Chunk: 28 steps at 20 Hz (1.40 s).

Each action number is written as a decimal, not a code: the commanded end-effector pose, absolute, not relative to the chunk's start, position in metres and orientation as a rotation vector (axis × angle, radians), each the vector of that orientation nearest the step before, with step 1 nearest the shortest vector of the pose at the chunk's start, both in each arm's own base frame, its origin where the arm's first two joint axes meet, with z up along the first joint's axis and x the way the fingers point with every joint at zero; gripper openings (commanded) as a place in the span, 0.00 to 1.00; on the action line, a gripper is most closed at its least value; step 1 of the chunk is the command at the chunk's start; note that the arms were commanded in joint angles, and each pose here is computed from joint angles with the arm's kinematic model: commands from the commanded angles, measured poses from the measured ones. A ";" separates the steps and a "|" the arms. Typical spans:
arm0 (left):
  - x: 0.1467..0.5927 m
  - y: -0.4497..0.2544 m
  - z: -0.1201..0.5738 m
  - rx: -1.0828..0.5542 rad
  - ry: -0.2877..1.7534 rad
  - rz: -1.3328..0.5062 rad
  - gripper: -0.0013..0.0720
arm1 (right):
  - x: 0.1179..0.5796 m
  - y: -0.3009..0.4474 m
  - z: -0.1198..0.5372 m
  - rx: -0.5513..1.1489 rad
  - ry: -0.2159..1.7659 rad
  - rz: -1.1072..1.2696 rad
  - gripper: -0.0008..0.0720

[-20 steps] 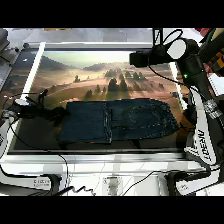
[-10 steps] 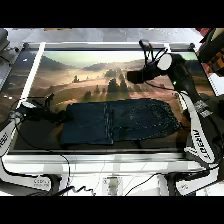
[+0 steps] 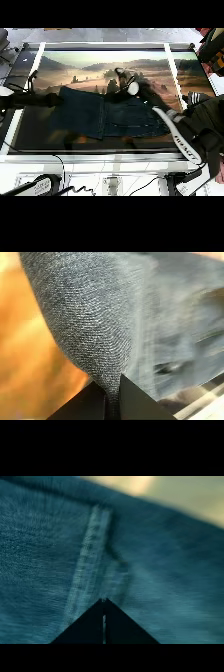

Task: Fold the clothes and pants, and hang the long-sleeved shirts on hangers.

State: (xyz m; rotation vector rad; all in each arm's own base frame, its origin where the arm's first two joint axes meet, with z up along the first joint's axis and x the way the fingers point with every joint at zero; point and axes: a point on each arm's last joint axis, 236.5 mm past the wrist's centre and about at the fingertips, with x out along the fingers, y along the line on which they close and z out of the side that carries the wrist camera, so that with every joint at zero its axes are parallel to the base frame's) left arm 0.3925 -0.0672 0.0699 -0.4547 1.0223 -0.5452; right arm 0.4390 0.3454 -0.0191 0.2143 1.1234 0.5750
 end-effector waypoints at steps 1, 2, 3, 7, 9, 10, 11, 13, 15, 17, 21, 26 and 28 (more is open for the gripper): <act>0.380 -0.075 0.135 -0.429 0.879 -0.546 0.06 | 0.418 0.426 -0.046 0.412 1.105 0.589 0.07; 0.376 -0.075 0.145 -0.415 0.854 -0.546 0.06 | 0.410 0.443 -0.052 0.460 1.111 0.593 0.07; 0.373 -0.076 0.153 -0.405 0.834 -0.545 0.06 | 0.405 0.458 -0.056 0.502 1.107 0.594 0.07; 0.369 -0.084 0.163 -0.486 0.836 -0.536 0.06 | 0.411 0.469 -0.050 0.535 1.054 0.599 0.07; 0.369 -0.098 0.172 -0.525 0.819 -0.585 0.06 | 0.423 0.448 -0.053 0.487 1.084 0.585 0.07; 0.369 -0.109 0.180 -0.552 0.802 -0.621 0.06 | 0.428 0.433 -0.054 0.448 1.110 0.582 0.07; 0.369 -0.120 0.189 -0.580 0.781 -0.656 0.06 | 0.435 0.416 -0.053 0.404 1.136 0.580 0.07; 0.371 -0.144 0.202 -0.603 0.741 -0.705 0.06 | 0.455 0.374 -0.045 0.348 1.171 0.556 0.07; 0.376 -0.170 0.206 -0.587 0.708 -0.729 0.06 | 0.478 0.327 -0.025 0.346 1.170 0.514 0.07; 0.379 -0.209 0.203 -0.574 0.698 -0.771 0.06 | 0.501 0.279 0.005 0.386 1.127 0.456 0.07; 0.369 -0.315 0.165 -0.573 0.759 -0.852 0.06 | 0.526 0.193 0.078 0.413 0.976 0.384 0.07; 0.355 -0.431 0.128 -0.798 0.781 -0.810 0.10 | 0.528 0.120 0.146 0.377 0.822 0.314 0.07; 0.350 -0.459 0.123 -0.787 0.776 -0.819 0.69 | 0.528 0.100 0.158 0.375 0.794 0.282 0.07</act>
